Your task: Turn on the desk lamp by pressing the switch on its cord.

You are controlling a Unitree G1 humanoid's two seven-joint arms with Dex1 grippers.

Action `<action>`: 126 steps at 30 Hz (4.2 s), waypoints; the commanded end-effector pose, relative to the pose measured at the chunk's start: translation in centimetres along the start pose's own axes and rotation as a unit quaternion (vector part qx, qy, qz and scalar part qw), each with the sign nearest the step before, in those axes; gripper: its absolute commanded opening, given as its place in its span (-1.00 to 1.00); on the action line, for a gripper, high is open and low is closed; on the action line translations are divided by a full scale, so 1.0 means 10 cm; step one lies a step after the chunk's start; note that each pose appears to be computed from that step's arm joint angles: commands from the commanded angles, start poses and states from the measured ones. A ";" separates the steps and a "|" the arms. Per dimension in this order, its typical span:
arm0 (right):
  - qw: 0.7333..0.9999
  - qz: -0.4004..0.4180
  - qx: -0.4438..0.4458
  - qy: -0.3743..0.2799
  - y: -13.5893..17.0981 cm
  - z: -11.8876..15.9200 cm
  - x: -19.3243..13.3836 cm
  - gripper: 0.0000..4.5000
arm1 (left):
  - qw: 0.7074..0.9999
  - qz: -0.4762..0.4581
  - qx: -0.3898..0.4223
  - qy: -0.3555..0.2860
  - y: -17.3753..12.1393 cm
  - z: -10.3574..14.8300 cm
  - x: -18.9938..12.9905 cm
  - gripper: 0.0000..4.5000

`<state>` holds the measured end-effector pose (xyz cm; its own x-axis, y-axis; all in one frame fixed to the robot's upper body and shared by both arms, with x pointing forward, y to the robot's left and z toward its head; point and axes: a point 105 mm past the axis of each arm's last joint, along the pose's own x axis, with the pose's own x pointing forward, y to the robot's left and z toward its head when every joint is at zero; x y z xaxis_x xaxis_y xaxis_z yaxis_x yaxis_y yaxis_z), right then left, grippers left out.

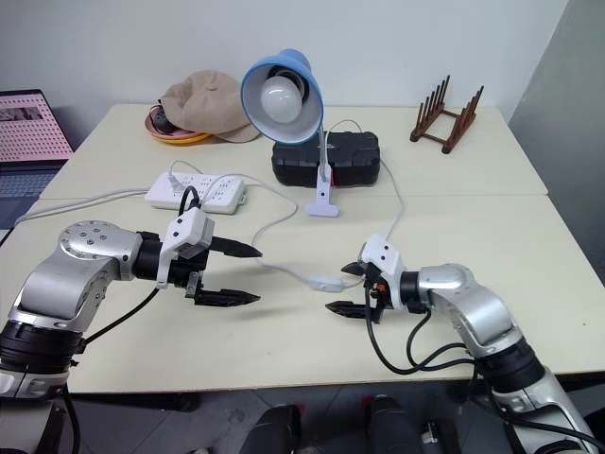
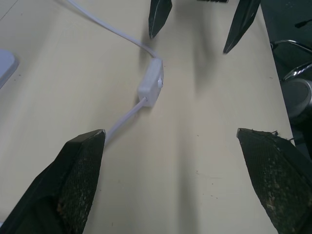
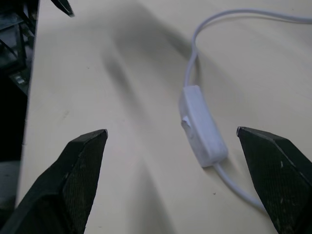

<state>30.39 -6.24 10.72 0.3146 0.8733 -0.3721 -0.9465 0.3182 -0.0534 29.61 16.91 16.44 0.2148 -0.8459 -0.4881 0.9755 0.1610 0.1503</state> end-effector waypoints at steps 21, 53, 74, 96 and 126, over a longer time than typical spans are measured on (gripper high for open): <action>0.999 0.024 -0.043 0.014 -0.15 -0.12 0.15 0.25 | 1.000 0.007 0.012 -0.019 -0.08 0.07 -0.02 1.00; 0.931 0.115 0.273 -0.214 0.10 0.73 -0.44 -0.83 | 0.916 -0.043 -0.316 -0.242 -0.29 0.41 0.40 1.00; 0.927 0.163 0.284 -0.183 0.31 0.70 -0.57 -0.83 | 0.893 -0.133 -0.342 -0.261 -0.25 0.70 0.60 1.00; 0.932 0.163 0.274 -0.171 0.36 0.68 -0.53 -0.83 | 0.893 -0.134 -0.331 -0.272 -0.23 0.73 0.59 -0.11; 0.944 0.125 0.251 -0.171 0.20 0.67 -0.47 -0.83 | 0.913 -0.076 -0.323 -0.238 -0.19 0.53 0.49 0.04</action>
<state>27.15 -7.23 17.75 0.1633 0.9866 -0.0046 -0.8451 0.1422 0.5154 28.65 9.38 17.64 0.1667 -0.9860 -0.0017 0.8186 0.1394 -0.5571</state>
